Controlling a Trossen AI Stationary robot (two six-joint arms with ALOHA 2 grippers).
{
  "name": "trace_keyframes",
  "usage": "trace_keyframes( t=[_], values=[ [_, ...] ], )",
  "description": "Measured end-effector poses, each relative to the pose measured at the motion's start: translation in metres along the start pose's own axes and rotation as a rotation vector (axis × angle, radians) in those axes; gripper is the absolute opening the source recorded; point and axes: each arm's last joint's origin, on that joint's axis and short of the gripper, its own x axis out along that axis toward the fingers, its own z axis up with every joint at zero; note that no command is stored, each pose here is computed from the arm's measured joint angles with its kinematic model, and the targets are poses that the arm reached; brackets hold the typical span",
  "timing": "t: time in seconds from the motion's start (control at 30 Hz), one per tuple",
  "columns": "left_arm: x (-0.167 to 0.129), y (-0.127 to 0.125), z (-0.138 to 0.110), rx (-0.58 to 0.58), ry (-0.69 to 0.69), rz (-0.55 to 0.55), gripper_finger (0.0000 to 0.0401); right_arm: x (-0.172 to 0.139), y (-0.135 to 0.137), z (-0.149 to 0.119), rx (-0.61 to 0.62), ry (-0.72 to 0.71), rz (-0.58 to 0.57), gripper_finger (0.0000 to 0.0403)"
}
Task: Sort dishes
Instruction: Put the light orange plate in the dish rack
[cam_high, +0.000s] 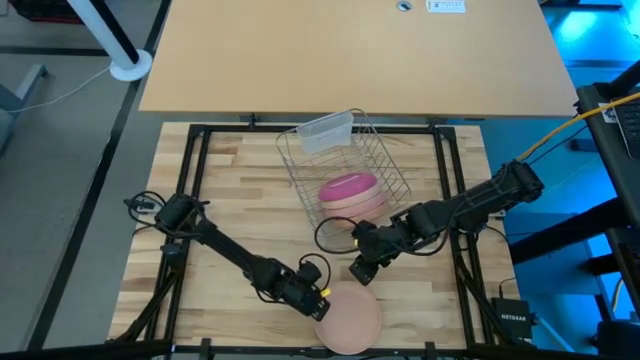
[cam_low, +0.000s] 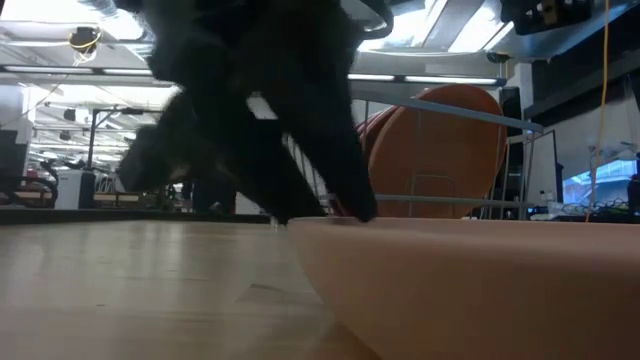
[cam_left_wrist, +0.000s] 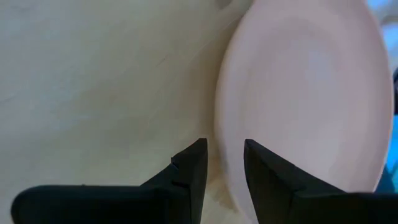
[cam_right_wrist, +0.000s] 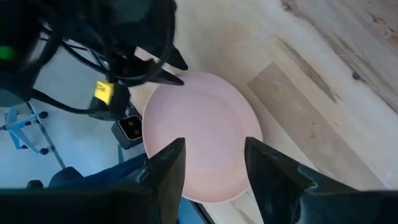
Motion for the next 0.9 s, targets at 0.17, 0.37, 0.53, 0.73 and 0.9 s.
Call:
trace_keyframes(
  t=[0.17,0.37,0.53,0.73,0.9],
  values=[
    [0.014,0.004,0.001,-0.009,0.023,-0.009,0.0095,0.000,0.000,0.000,-0.003,0.000,0.000,0.0170],
    [0.015,0.004,0.006,0.000,0.036,-0.020,0.0054,0.000,0.000,0.000,-0.004,0.006,0.007,0.0170],
    [0.004,-0.003,0.013,-0.016,0.032,-0.061,0.0011,-0.015,0.007,0.002,-0.024,-0.065,0.062,0.0170],
    [-0.023,-0.014,0.023,0.013,0.023,-0.127,0.0006,-0.059,0.029,0.008,-0.152,-0.184,0.176,0.0170],
    [-0.062,-0.026,0.041,0.087,-0.024,-0.213,0.0004,-0.110,0.048,0.013,-0.232,-0.343,0.267,0.0170]
  ],
)
